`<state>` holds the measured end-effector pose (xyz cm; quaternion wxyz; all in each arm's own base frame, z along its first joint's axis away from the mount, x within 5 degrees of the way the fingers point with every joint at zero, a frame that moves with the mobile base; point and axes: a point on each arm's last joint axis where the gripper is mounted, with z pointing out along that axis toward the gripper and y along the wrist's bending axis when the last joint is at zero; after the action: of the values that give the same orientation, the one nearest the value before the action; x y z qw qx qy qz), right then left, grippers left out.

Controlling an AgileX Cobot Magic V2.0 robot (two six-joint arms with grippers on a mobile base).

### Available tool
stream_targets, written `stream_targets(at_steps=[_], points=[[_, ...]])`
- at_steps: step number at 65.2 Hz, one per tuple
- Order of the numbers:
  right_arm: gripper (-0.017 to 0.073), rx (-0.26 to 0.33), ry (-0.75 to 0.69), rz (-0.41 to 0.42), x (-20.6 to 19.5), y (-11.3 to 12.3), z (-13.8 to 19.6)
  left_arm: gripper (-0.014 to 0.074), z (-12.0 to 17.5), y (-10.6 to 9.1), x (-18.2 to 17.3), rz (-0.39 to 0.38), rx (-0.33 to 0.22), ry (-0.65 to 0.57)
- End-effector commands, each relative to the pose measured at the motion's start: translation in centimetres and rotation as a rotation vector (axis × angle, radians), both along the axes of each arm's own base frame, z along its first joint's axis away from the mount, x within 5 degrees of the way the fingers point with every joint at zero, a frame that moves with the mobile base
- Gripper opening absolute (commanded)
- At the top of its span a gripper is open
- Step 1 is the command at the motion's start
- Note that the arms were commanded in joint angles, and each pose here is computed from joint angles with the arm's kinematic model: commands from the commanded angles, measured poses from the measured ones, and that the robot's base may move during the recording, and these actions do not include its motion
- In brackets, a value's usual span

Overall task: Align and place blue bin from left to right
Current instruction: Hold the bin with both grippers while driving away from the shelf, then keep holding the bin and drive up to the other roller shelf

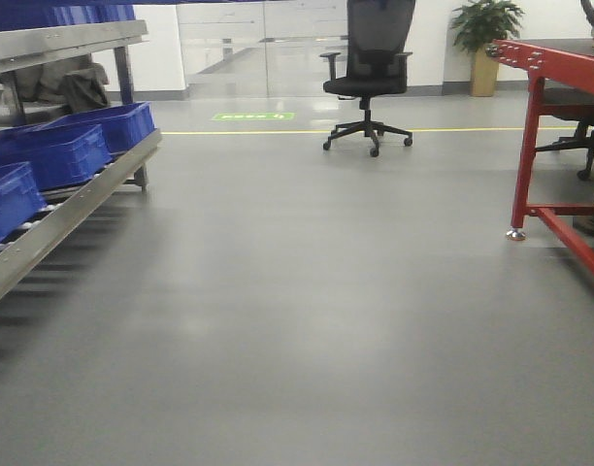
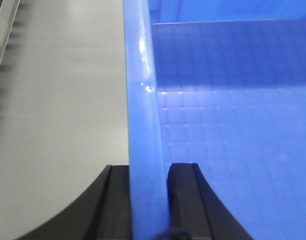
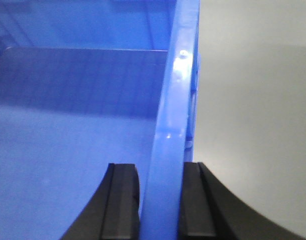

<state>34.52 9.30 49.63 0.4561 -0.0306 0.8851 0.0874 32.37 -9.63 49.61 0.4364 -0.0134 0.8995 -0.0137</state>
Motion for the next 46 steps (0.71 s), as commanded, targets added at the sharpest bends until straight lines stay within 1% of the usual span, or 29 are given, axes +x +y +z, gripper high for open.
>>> stream_targets(at_steps=[1,46], points=[[-0.0081,-0.002,-0.163,0.006,-0.56,-0.3,2.29,-0.0009,1.59,0.29,-0.55,-0.009,-0.003,-0.099],[-0.0081,0.0,-0.17,0.006,-0.53,-0.29,2.36,-0.0009,1.6,0.29,-0.54,-0.009,-0.003,-0.101]])
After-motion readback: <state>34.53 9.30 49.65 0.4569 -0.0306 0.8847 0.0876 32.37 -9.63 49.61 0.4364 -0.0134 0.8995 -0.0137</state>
